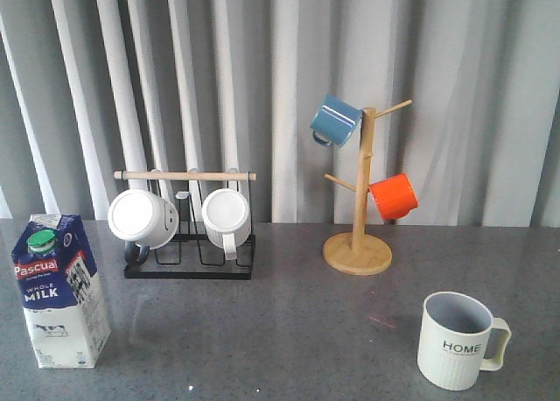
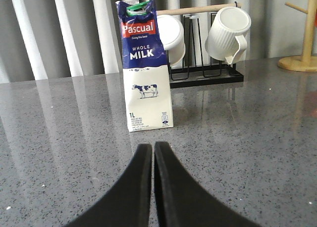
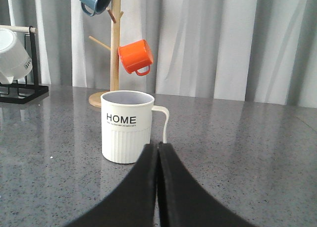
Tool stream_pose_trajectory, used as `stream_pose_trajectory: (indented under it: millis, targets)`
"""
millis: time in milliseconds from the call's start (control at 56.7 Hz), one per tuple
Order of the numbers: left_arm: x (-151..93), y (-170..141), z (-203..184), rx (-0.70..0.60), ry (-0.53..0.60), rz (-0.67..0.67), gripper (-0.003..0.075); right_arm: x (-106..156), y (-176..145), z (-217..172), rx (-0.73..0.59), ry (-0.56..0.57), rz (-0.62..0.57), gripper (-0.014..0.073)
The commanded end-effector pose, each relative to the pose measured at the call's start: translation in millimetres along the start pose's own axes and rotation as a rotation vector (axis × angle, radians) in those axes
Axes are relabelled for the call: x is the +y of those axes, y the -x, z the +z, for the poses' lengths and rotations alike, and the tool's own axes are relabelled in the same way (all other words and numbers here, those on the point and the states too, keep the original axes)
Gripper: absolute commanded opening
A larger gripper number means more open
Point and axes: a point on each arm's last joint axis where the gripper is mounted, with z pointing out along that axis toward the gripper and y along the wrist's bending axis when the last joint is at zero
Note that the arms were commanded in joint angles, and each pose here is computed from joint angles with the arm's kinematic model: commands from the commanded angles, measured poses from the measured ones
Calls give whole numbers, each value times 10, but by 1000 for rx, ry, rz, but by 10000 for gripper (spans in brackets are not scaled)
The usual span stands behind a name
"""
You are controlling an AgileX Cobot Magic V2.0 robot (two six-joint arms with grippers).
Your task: Place milk next to cup
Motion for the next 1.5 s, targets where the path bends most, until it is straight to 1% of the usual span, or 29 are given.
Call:
stream_pose_trajectory:
  millis: [0,1199,1393,1481]
  targets:
    - [0,142,-26,-105,-5,-9,-6,-3,47,-9,-83,-6,-1,-8]
    - [0,142,-26,-105,-5,-9,-6,-3,46,-9,-81,-6,-1,-8]
    - [0,143,-26,-106,-5,-9,-6,-4,82,-13,-119,-7,-1,-8]
    - [-1,157,-28,-122,-5,-6,-6,-6,121,-18,-159,-8,11,-8]
